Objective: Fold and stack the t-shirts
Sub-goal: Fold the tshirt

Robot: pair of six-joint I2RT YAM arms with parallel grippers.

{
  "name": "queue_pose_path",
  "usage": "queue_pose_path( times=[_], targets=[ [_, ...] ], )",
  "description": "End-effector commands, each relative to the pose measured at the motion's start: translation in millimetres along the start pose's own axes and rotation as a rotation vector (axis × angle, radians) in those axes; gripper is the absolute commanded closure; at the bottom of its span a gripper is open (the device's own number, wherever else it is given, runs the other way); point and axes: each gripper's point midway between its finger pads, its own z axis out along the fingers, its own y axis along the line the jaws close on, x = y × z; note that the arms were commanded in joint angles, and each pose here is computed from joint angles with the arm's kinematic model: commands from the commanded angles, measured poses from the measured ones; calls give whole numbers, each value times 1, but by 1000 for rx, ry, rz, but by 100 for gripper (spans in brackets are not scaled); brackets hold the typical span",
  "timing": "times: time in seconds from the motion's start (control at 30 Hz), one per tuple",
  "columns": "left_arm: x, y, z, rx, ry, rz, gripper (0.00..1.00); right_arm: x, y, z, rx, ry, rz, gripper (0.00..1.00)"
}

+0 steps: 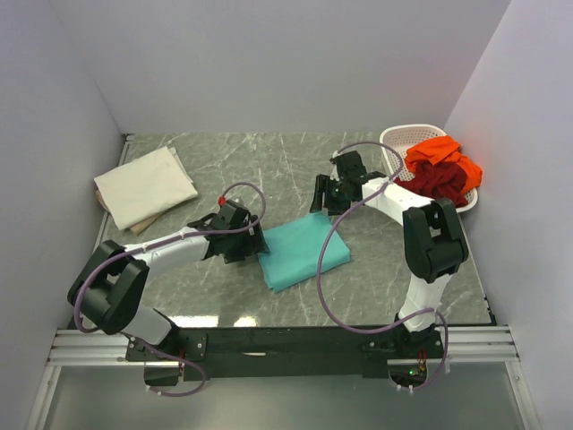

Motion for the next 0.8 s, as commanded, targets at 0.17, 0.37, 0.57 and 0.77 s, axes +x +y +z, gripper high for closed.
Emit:
queue_pose_path(
  times=[0.17,0.37,0.57,0.77],
  targets=[
    [-2,-5,-18,72,-62,-23,12,-35,20,-63,10,-172,-59,27],
    [18,-18,-22,247,-34,-67,10,-9,39,-89,-32,-169,-89,28],
    [26,-32,-29,389,-31,-81,8,40,65,-80,-101,-84,-118,29],
    [37,-42,-27,488,16,-107,6,84,62,-50,-98,20,-102,30]
  ],
)
